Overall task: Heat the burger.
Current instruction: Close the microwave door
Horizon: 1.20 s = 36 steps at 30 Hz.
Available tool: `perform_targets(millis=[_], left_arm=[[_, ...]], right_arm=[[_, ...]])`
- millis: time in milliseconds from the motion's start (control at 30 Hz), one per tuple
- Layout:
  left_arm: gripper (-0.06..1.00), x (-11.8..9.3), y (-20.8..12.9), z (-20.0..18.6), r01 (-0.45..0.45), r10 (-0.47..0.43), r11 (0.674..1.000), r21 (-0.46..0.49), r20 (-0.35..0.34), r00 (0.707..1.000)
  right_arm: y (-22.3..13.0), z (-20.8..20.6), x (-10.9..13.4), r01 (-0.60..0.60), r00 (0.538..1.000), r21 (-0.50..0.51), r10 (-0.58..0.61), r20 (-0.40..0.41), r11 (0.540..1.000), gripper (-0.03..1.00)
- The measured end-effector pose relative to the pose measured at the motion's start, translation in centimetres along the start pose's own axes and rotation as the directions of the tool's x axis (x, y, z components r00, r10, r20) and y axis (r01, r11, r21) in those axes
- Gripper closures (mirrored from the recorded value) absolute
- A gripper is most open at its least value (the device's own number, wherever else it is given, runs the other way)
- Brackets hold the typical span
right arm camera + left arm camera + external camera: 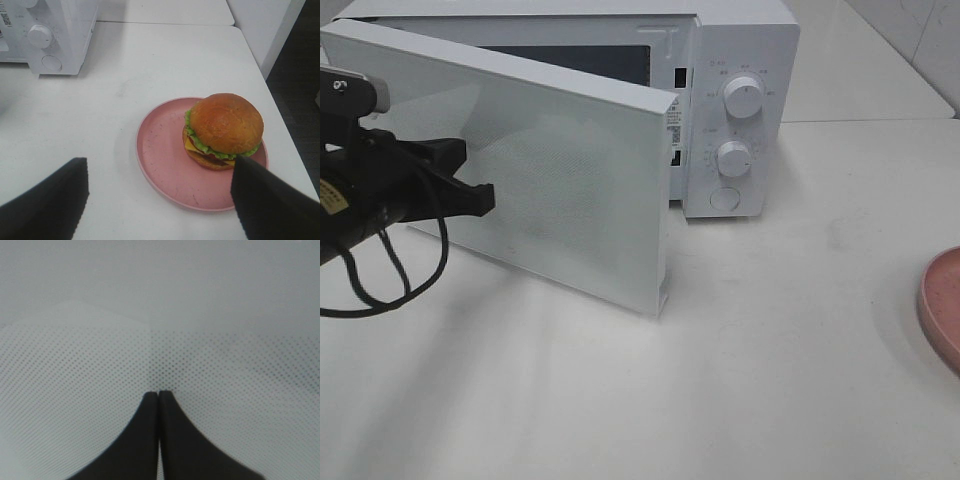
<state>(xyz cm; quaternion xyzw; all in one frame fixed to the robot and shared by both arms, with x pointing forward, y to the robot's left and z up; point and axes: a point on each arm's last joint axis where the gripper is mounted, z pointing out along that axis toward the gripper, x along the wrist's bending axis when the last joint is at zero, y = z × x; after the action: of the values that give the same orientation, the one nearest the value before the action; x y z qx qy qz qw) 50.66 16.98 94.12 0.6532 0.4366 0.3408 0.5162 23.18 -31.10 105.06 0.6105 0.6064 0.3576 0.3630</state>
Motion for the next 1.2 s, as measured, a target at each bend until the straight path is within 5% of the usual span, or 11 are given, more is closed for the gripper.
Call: perform_targets(millis=[600,1200], left_arm=[[0.94,-3.2,1.7,5.9,0.033,-0.034,0.997,-0.068,-0.024,0.999],[0.94,-5.9,0.9,10.2,0.033,-0.034,0.997,0.073,0.014,0.999]], right_arm=[[0.0,0.0,0.0,0.000,1.000,0.000,0.000,0.000,1.000,0.21],[0.0,0.0,0.0,0.000,1.000,0.000,0.000,0.000,1.000,0.21]])
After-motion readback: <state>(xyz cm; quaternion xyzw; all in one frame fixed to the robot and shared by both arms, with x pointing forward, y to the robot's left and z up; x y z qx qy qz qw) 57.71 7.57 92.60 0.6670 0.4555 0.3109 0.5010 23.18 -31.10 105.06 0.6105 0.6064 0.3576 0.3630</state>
